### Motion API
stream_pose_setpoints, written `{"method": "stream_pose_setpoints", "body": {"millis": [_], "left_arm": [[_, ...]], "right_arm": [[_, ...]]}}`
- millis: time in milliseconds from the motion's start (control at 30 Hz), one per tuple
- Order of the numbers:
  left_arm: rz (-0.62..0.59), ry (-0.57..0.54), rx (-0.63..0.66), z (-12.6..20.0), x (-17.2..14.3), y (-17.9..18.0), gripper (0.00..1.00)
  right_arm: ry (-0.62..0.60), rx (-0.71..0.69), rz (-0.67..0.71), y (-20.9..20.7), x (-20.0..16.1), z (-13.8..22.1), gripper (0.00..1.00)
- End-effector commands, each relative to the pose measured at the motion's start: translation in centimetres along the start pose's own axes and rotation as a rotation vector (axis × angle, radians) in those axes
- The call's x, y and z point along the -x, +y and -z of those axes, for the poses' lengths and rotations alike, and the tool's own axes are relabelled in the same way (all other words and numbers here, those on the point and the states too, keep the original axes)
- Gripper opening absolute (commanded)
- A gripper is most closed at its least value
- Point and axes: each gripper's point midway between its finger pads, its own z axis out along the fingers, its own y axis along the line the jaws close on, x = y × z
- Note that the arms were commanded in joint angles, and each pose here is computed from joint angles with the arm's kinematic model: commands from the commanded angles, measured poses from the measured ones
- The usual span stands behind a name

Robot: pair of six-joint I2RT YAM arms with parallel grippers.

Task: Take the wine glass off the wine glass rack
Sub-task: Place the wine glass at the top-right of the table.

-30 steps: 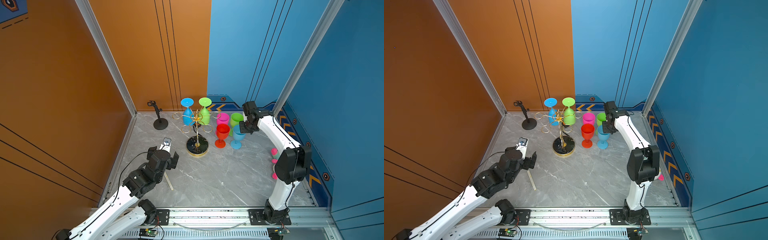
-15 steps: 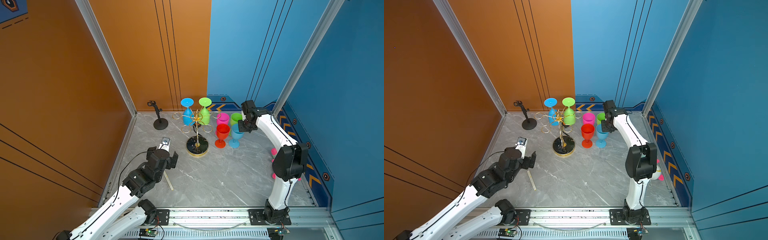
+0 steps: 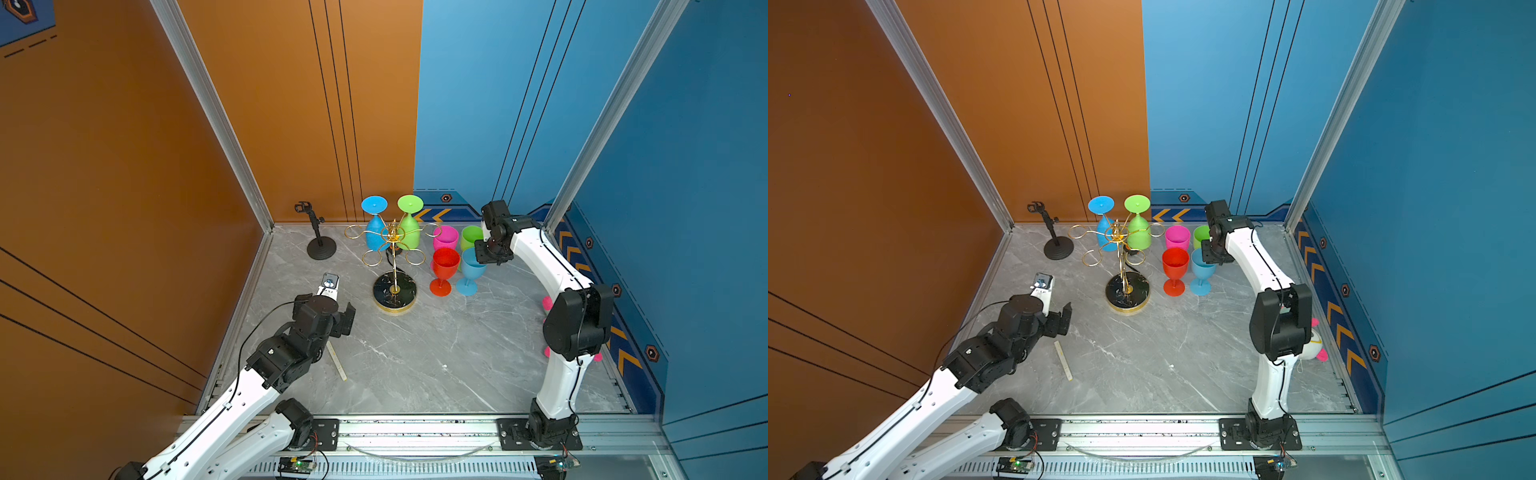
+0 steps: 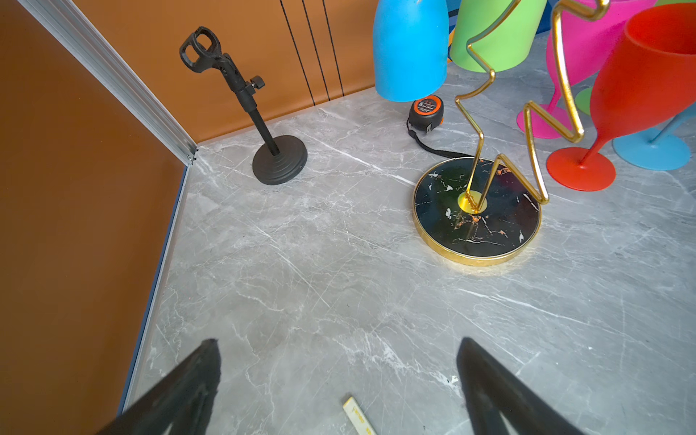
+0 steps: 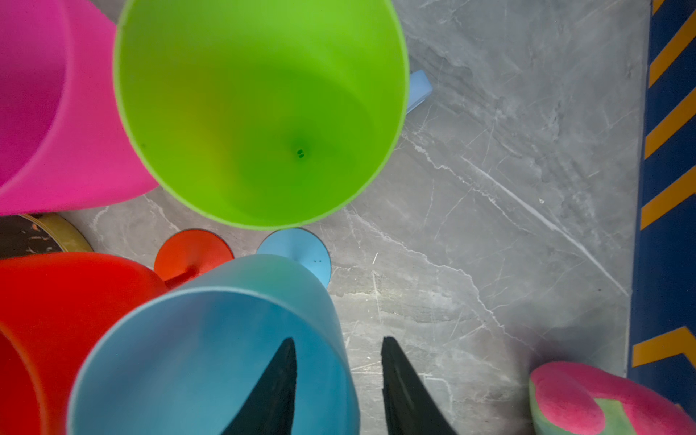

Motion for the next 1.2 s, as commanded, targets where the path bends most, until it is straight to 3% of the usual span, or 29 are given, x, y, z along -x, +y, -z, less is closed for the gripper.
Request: {"method": "stream_pose_setpoints", "body": {"millis": [0,300,467,633,833,1167], "left_arm": [[0.031,-0.006,-0.010,0.3,0.6,0.1,0.98],[0.052,0.010,-0.023,-0.1,0.4,0.1,0.98],[0.062,0.011,-0.026,-0.1,0.4,0.2,0.98],[0.066,0.009,-0.031,0.0,0.4,0.2,0.98],[0.073,0.005,-0.030,0.0,0.5,0.3,0.98],[0.089,-0.010,-0.028,0.3,0.7,0.7,0.98]], "right_arm": [[-0.055,-0.022,-0.008,-0.7,1.1,2.1,0.48],[-0.196,0.013,-0.008,-0.8,2.7,7.9,0.72],[-0.286,0.180,-0.009,1.5,3.9,10.9,0.79],[-0.377,0.473,-0.029,5.8,5.7,14.3,0.80],[-0.435,0.762,-0.098,9.7,8.6,16.8,0.71],[-0.439,1.012,-0.176,14.0,12.9,16.4,0.68]]}}
